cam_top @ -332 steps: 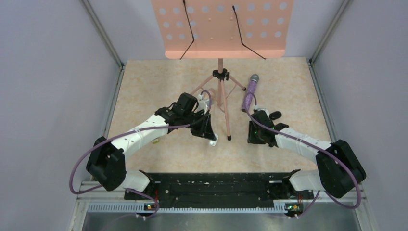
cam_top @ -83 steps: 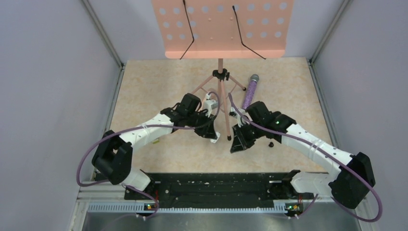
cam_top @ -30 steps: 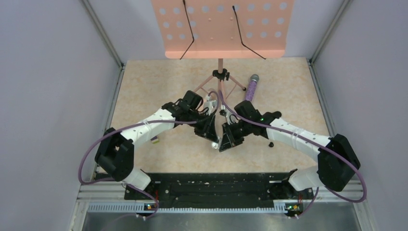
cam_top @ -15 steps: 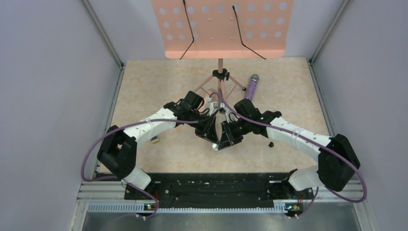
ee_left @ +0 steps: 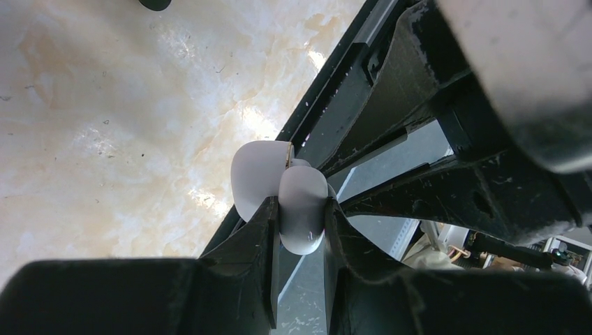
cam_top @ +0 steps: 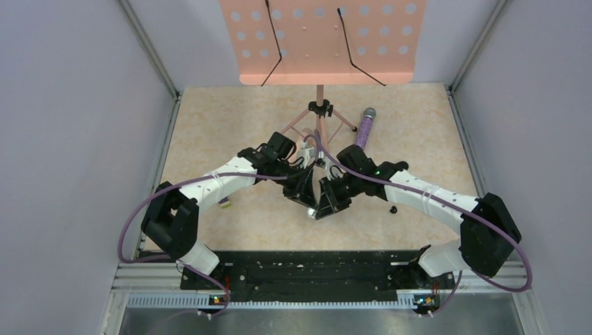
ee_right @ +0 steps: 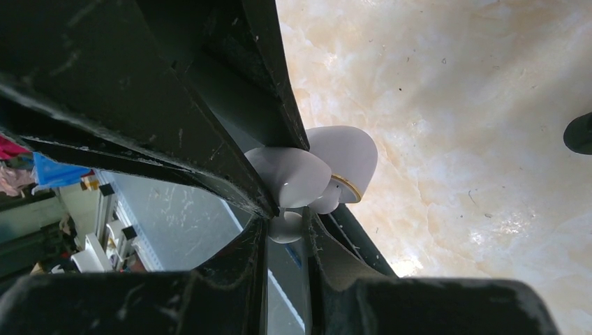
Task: Insert the wireless bluetooth earbuds into the charging case
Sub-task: Place the left earbud at the center of the board.
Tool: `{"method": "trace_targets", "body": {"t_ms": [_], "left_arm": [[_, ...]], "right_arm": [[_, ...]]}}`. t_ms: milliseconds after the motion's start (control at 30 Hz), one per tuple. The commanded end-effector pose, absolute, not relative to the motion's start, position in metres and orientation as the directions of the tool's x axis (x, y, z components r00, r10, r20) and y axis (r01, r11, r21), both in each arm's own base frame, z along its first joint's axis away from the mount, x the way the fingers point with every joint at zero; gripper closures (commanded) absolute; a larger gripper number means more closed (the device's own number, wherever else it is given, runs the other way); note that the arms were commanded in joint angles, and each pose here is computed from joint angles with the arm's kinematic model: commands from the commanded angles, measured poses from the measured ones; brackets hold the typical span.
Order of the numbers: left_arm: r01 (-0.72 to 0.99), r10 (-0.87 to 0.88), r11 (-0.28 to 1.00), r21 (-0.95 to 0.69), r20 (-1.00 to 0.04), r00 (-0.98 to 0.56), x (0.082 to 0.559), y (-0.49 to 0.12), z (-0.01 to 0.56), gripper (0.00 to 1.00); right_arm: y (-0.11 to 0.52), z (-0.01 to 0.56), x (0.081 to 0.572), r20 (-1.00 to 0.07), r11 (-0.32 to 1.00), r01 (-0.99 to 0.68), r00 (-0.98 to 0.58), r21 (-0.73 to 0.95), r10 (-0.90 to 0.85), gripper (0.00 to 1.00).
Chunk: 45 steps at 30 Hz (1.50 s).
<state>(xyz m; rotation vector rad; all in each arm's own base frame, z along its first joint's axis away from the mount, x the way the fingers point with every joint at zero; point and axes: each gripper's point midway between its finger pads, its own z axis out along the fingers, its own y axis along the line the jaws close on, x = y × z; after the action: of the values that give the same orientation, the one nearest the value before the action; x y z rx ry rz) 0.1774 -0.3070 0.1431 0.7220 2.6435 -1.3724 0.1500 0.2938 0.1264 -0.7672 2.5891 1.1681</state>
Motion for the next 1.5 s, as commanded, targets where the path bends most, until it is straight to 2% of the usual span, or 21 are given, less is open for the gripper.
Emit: {"method": "trace_targets", "body": {"t_ms": [0, 500, 800, 1067, 1333, 1467], "left_arm": [[0.459, 0.370, 0.428, -0.779, -0.312, -0.875, 0.179, -0.316, 0.165, 1.00], [0.449, 0.366, 0.436, -0.780, -0.302, -0.880, 0.179, -0.316, 0.160, 1.00], [0.386, 0.266, 0.539, -0.749, -0.284, -0.921, 0.201, -0.294, 0.139, 1.00], [0.362, 0.240, 0.572, -0.736, -0.271, -0.932, 0.206, -0.284, 0.130, 1.00], [0.357, 0.242, 0.574, -0.737, -0.264, -0.934, 0.208, -0.286, 0.131, 1.00], [0.368, 0.246, 0.571, -0.734, -0.275, -0.929, 0.208, -0.285, 0.134, 1.00]], "right_arm": [[0.307, 0.137, 0.160, -0.435, 0.533, -0.573, -0.820, 0.623, -0.372, 0.98], [0.319, 0.136, 0.160, -0.441, 0.516, -0.576, -0.817, 0.634, -0.371, 0.99], [0.272, 0.114, 0.160, -0.405, 0.639, -0.524, -0.849, 0.563, -0.339, 0.99], [0.209, 0.089, 0.154, -0.296, 0.734, -0.400, -0.914, 0.550, -0.277, 0.98], [0.207, 0.097, 0.166, -0.137, 0.685, -0.251, -0.966, 0.684, -0.217, 0.95], [0.200, 0.113, 0.194, -0.084, 0.569, -0.098, -0.995, 0.816, -0.052, 0.95]]}}
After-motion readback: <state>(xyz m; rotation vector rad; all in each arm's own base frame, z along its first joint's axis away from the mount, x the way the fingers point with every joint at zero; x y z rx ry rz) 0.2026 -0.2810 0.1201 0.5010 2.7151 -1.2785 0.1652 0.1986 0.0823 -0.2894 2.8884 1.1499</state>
